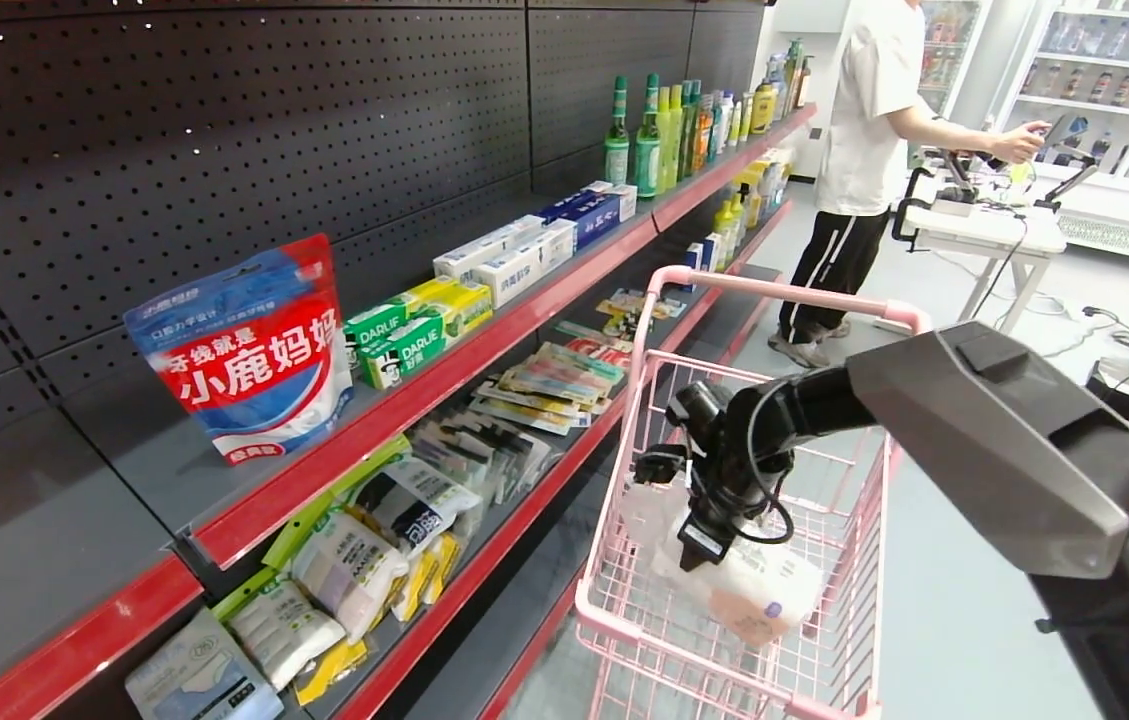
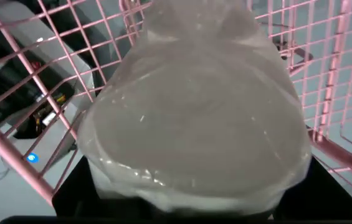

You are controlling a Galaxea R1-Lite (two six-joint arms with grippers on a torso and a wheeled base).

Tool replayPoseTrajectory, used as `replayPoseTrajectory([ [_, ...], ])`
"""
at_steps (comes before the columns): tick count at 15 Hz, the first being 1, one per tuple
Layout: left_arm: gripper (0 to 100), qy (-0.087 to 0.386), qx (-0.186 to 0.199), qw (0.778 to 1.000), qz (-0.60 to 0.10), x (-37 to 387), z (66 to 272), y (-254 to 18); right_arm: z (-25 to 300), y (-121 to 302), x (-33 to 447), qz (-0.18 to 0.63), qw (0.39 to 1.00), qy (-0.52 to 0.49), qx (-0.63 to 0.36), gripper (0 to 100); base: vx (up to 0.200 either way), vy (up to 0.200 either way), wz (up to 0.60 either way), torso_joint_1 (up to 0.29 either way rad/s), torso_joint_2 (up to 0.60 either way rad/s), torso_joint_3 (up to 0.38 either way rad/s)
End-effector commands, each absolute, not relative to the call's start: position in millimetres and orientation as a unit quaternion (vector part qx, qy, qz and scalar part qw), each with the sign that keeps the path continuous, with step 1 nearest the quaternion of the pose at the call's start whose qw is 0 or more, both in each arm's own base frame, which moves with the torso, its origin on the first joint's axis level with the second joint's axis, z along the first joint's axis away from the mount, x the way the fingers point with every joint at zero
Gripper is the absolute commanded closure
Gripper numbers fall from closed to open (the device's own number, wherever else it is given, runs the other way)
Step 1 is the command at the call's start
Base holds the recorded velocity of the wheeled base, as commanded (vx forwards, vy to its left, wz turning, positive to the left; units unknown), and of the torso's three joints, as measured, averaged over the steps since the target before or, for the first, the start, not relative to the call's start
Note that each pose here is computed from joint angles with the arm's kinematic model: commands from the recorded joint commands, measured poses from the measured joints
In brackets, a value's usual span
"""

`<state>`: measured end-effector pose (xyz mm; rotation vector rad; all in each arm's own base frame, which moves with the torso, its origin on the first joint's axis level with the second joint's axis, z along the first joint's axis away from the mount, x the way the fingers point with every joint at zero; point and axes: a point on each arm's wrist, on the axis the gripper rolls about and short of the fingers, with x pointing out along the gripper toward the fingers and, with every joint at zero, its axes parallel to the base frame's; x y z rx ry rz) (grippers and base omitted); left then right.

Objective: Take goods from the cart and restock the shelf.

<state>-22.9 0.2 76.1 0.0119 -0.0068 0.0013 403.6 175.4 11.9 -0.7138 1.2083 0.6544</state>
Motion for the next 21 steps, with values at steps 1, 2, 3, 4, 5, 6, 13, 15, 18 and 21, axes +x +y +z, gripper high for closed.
replayPoseTrajectory([
  [1,0,-0.004,0.006,1.0,0.001,-22.9,76.5,0.2,60.6,154.2,407.1,0.267,0.757,0.515,-0.302,100,0.0,0.0,0.0,0.0,0.0,0.0],
  [2,0,-0.003,0.007,1.0,0.0,-22.8,76.1,0.2,88.4,138.5,407.4,0.239,0.782,0.501,-0.282,100,0.0,0.0,0.0,0.0,0.0,0.0],
  [3,0,-0.002,0.007,1.0,0.0,-22.8,76.0,0.2,106.3,129.1,401.5,0.219,0.787,0.505,-0.278,100,0.0,0.0,0.0,0.0,0.0,0.0],
  [4,0,-0.003,0.007,1.0,0.0,-22.9,76.4,0.2,124.3,122.3,392.3,0.2,0.79,0.511,-0.274,100,0.0,0.0,0.0,0.0,0.0,0.0],
  [5,0,-0.003,0.007,1.0,0.0,-22.9,76.4,0.2,124.3,122.3,392.3,0.2,0.79,0.511,-0.274,100,0.0,0.0,0.0,0.0,0.0,0.0],
  [6,0,-0.002,0.006,1.0,0.0,-22.8,76.0,0.2,160.7,115.7,374.7,0.171,0.812,0.501,-0.245,100,0.0,0.0,0.0,0.0,0.0,0.0],
  [13,0,-0.002,0.006,1.0,0.0,-22.8,76.0,0.2,326.6,66.3,245.2,0.113,0.916,0.329,-0.201,100,0.0,0.0,0.0,0.0,0.0,0.0],
  [15,0,-0.003,0.007,1.0,0.0,-22.8,76.1,0.2,345.4,44.9,202.3,0.074,0.919,0.33,-0.201,100,0.0,0.0,0.0,0.0,0.0,0.0],
  [18,0,-0.003,0.007,1.0,0.0,-22.8,76.1,0.2,349.8,20.1,120.3,0.041,0.927,0.317,-0.198,100,0.0,0.0,0.0,0.0,0.0,0.0],
  [21,0,-0.003,0.007,1.0,0.0,-22.8,76.1,0.2,336.5,3.7,65.3,-0.022,0.933,0.299,-0.198,100,0.0,0.0,0.0,0.0,0.0,0.0],
])
